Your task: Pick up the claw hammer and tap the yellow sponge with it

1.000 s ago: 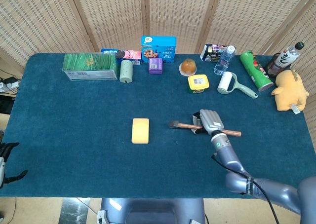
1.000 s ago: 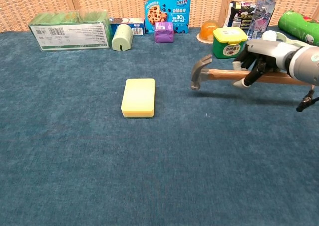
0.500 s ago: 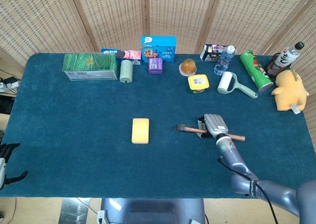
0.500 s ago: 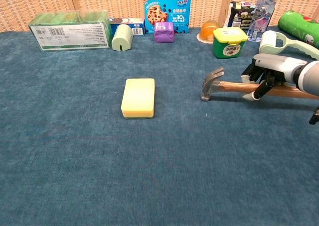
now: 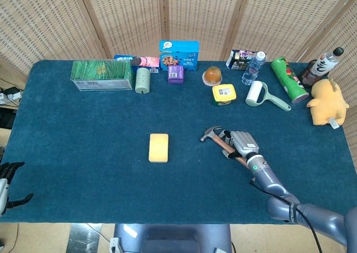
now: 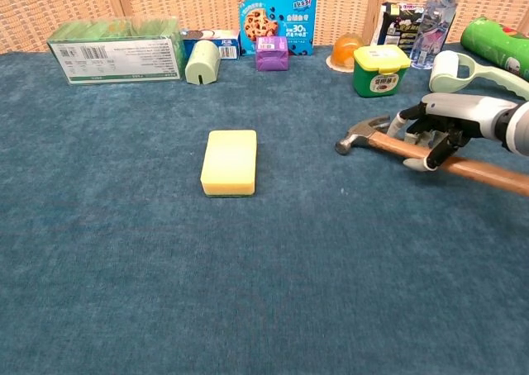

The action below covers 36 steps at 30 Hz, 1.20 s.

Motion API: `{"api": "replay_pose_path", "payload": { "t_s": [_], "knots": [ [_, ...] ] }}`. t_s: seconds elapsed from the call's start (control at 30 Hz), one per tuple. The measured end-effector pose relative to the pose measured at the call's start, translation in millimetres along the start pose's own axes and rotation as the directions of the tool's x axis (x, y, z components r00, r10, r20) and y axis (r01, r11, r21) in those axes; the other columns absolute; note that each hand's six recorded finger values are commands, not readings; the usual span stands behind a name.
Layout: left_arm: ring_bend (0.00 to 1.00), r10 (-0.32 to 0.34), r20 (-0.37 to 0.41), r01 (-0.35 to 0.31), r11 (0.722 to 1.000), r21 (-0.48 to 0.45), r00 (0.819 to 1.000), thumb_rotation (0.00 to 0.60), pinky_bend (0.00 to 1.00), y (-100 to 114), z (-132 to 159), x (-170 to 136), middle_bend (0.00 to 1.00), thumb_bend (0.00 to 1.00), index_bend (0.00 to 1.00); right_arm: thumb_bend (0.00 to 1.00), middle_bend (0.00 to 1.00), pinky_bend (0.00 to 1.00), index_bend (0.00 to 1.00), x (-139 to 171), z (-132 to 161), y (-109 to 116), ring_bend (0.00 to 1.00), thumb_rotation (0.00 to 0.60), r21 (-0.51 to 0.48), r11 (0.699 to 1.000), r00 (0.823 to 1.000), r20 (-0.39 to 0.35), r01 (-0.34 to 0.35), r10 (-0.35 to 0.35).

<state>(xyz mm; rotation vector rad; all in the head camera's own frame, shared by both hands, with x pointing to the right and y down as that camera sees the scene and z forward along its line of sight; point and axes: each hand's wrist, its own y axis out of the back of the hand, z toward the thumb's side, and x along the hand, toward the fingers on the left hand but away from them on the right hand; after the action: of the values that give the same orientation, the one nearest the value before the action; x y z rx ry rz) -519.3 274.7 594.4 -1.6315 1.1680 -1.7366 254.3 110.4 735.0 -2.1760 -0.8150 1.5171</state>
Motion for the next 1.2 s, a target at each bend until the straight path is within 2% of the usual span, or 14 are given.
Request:
{"api": "replay_pose_path", "payload": {
  "t_s": [0.23,0.33,0.4,0.5,0.57,0.63,0.77,0.9,1.0,1.2],
  "knots": [
    [0.08,0.001,0.001,-0.001,1.000,-0.001,1.000,0.600,0.09,-0.6,0.5,-0.7,0.16,0.20,0.15,0.43,0.32,0.32,0.19,9.5,-0.8,6.9,0.32,0.600,-0.022,1.000,0.999,-0.029,0.021,-0.022],
    [0.08,0.004,0.000,-0.004,1.000,-0.002,1.000,0.600,0.09,-0.2,0.3,-1.1,0.16,0.20,0.15,0.43,0.33,0.32,0.21,15.5,-2.4,10.8,0.32,0.600,-0.047,0.998,0.998,-0.039,0.045,-0.047],
    [0.08,0.009,0.001,-0.009,1.000,-0.004,1.000,0.600,0.09,0.3,0.4,-1.4,0.16,0.20,0.15,0.42,0.39,0.36,0.28,20.0,-4.2,15.3,0.38,0.600,-0.073,0.994,0.996,-0.042,0.078,-0.081],
    [0.08,0.016,0.001,-0.016,1.000,-0.006,1.000,0.600,0.09,0.4,0.2,-1.6,0.16,0.20,0.15,0.41,0.55,0.47,0.46,27.6,-7.9,23.8,0.54,0.600,-0.113,0.983,0.988,-0.043,0.143,-0.148],
    [0.08,0.015,-0.001,-0.015,1.000,-0.006,1.000,0.600,0.09,0.0,-0.2,-1.6,0.16,0.20,0.15,0.41,0.62,0.54,0.53,33.5,-11.1,29.6,0.62,0.600,-0.133,0.973,0.980,-0.041,0.188,-0.195],
    [0.08,0.014,-0.003,-0.014,1.000,-0.005,1.000,0.600,0.09,-0.5,-0.5,-1.6,0.16,0.20,0.15,0.41,0.68,0.60,0.59,41.5,-16.0,36.6,0.69,0.600,-0.151,0.957,0.967,-0.034,0.246,-0.254],
    [0.08,0.021,-0.003,-0.021,1.000,-0.004,1.000,0.600,0.09,0.2,0.2,-1.1,0.16,0.20,0.15,0.41,0.73,0.64,0.62,61.0,-29.2,47.9,0.74,0.600,-0.154,0.922,0.932,-0.012,0.356,-0.362],
    [0.08,0.044,0.006,-0.044,0.999,-0.007,0.999,0.600,0.09,2.5,3.1,-0.1,0.16,0.20,0.16,0.41,0.75,0.66,0.65,87.8,-47.3,55.9,0.77,0.600,-0.100,0.883,0.888,0.021,0.459,-0.460],
    [0.08,0.058,0.021,-0.058,0.998,-0.006,0.998,0.600,0.09,3.7,6.5,0.6,0.18,0.20,0.20,0.41,0.77,0.68,0.66,111.4,-64.5,56.5,0.80,0.600,-0.034,0.865,0.866,0.049,0.500,-0.498],
    [0.09,0.108,0.059,-0.108,0.994,-0.008,0.992,0.600,0.09,7.4,13.5,2.2,0.22,0.21,0.26,0.42,0.78,0.68,0.69,157.5,-98.1,52.5,0.81,0.600,0.108,0.845,0.841,0.099,0.523,-0.533]
  ]
}}
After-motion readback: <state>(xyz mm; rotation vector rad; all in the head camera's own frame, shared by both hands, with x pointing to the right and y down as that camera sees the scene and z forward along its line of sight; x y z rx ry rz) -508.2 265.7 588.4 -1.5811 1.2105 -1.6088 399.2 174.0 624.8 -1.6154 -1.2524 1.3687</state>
